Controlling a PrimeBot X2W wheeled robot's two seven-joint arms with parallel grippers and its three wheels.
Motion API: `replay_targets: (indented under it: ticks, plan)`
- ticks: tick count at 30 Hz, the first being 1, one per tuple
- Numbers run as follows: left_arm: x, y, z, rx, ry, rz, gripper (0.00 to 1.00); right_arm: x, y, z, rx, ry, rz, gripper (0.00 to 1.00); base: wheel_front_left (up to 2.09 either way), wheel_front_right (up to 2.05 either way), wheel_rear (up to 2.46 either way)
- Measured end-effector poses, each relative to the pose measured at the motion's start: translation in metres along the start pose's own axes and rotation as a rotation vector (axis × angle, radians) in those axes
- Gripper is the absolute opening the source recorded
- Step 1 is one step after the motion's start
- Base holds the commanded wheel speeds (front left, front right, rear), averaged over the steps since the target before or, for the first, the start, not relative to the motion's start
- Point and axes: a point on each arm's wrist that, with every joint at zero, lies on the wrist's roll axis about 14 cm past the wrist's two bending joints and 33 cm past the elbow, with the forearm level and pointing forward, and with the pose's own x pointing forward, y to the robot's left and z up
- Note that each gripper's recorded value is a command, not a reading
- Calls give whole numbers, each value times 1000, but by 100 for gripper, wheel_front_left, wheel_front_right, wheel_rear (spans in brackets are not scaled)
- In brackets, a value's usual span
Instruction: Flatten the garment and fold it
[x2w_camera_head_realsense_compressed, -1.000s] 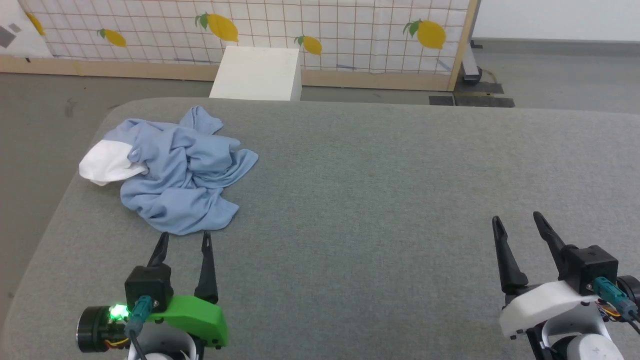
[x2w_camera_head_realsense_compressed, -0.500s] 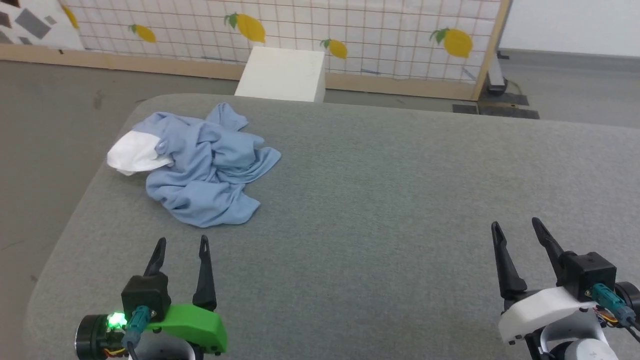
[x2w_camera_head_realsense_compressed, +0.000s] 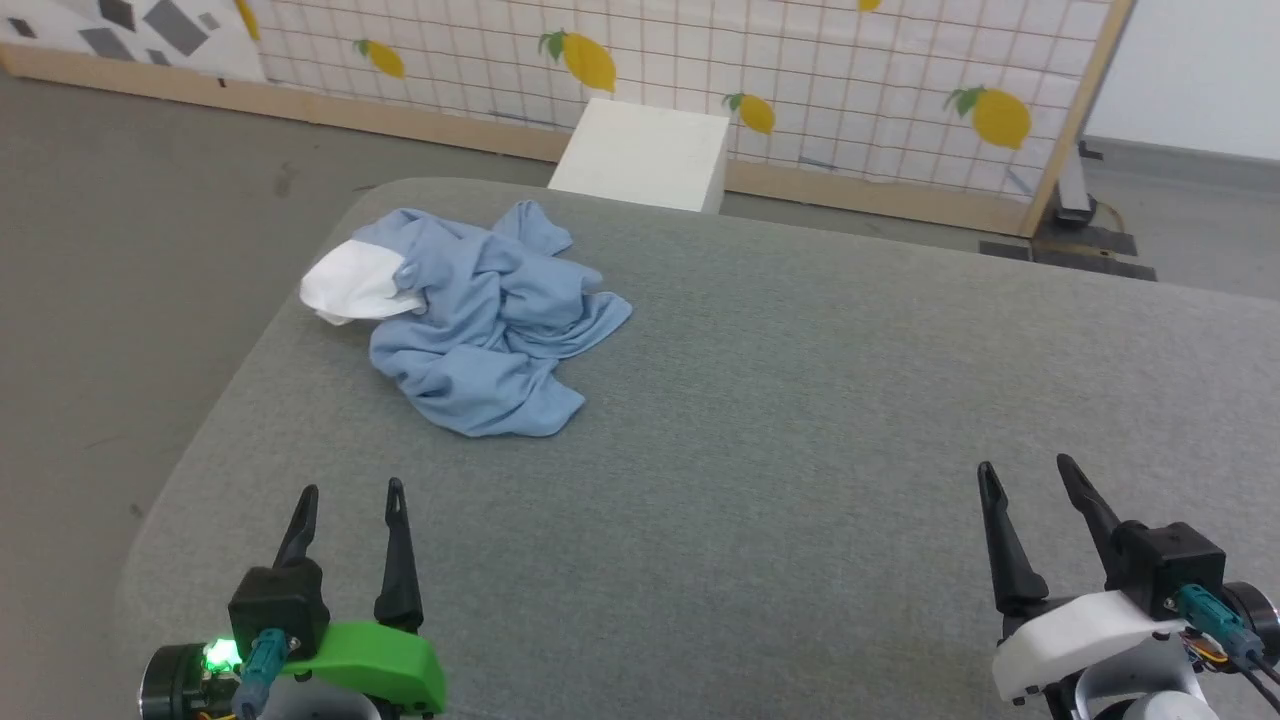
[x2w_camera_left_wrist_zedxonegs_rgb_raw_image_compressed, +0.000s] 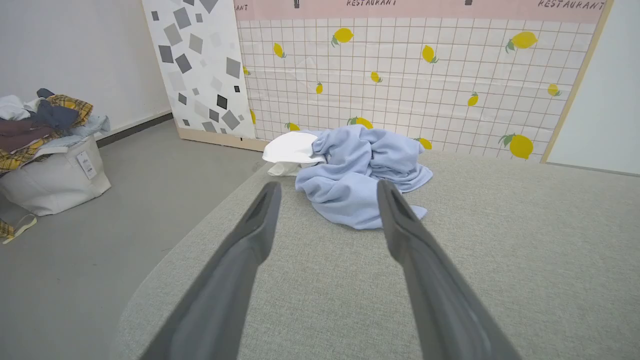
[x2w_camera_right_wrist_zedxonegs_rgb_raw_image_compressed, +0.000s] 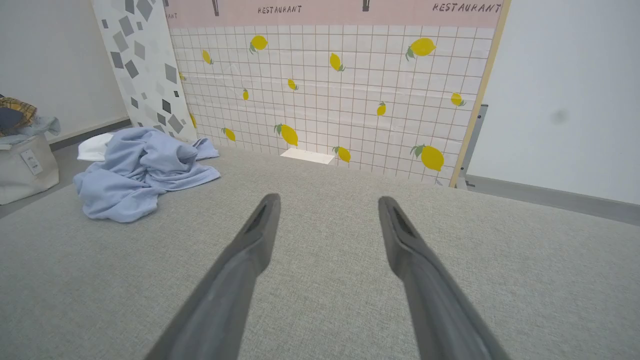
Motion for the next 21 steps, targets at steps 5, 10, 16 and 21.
replay_targets:
  ticks: [5,10,16,21]
  plan:
    - [-6,11,2,-14,-11,35,100,6,12,-2,2,1,36,100,0,0,0]
    - [-14,22,3,-21,-19,76,100,11,24,-4,5,1,72,100,0,0,0]
    - [-24,35,4,-22,-30,116,100,15,38,-4,16,-3,112,100,0,0,0]
    - [-37,49,7,-24,-47,164,100,19,51,-6,25,-4,151,100,0,0,0]
